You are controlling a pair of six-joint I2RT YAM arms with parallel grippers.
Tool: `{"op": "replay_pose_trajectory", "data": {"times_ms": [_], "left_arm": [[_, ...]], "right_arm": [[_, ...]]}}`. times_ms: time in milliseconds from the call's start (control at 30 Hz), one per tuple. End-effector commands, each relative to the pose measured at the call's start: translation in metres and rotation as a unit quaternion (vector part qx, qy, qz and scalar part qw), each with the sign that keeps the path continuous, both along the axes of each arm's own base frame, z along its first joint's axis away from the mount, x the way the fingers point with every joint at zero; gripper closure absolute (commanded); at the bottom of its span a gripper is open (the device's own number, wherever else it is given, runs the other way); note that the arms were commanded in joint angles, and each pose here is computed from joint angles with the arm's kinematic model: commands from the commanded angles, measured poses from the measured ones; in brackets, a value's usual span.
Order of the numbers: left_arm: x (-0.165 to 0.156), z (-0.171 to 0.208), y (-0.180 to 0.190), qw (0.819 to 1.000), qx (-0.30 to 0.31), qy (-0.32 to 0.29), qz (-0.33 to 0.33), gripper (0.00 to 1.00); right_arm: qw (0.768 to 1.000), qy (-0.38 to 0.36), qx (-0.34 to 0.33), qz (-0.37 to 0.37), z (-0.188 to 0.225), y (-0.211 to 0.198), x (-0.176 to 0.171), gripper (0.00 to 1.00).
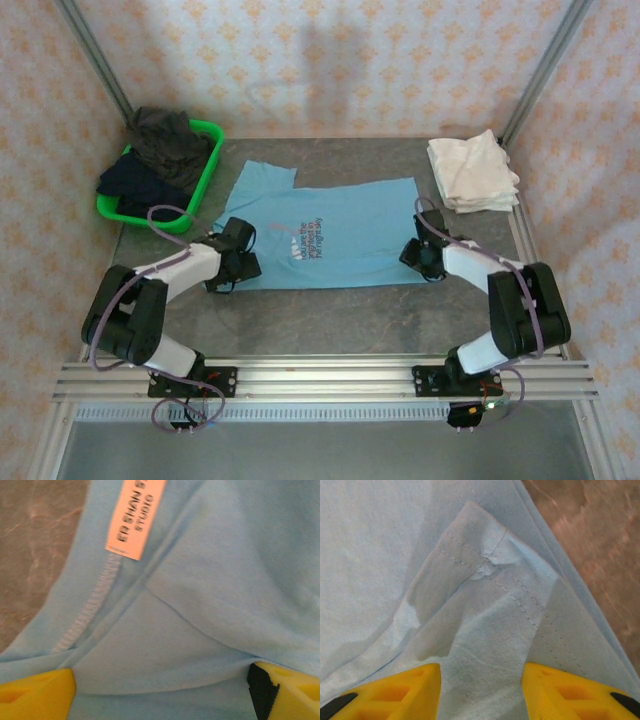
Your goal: Fold and stack the t-shirts
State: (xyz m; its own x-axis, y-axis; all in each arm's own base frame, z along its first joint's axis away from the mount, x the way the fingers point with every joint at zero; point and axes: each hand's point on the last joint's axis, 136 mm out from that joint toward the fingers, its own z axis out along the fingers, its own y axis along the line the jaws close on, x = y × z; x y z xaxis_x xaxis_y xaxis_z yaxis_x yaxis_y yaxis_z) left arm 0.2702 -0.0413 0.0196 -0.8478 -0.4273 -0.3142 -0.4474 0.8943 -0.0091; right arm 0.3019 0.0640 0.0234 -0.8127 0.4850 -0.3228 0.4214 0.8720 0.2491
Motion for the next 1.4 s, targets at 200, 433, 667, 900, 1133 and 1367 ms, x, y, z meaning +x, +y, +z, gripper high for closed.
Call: {"op": "replay_pose_trajectory", "data": {"times_ms": [200,433,667,900,1133,1367], "left_arm": [[-0.002,0.055,0.019,0.998,0.032,-0.049,0.010,0.04],[0.041,0.076,0.000,0.997,0.006,-0.077,-0.003,0.01],[0.054,0.032,-0.009,0.999,-0.002,-0.034,-0.007,0.01],[-0.004,-0.006,0.020,0.999,0.022,0.021,0.038,0.00],[-0.037,-0.005,0.017,0.997,-0.023,0.010,0.070,0.00],[-0.059,0.021,0.015,0.993,-0.067,-0.045,0.083,0.00]], "right_arm": [[1.000,-0.021,0.003,-0.009,0.027,-0.004,-0.013,0.50],[0.999,-0.040,-0.021,-0.015,0.044,-0.008,0.015,0.49],[0.999,0.017,-0.030,-0.021,0.003,-0.006,0.022,0.51],[0.998,0.035,-0.014,-0.050,-0.011,-0.012,-0.018,0.53],[0.996,0.026,0.009,-0.079,-0.009,-0.019,-0.064,0.52],[0.998,-0.007,-0.012,-0.061,0.031,-0.025,-0.060,0.47]]}}
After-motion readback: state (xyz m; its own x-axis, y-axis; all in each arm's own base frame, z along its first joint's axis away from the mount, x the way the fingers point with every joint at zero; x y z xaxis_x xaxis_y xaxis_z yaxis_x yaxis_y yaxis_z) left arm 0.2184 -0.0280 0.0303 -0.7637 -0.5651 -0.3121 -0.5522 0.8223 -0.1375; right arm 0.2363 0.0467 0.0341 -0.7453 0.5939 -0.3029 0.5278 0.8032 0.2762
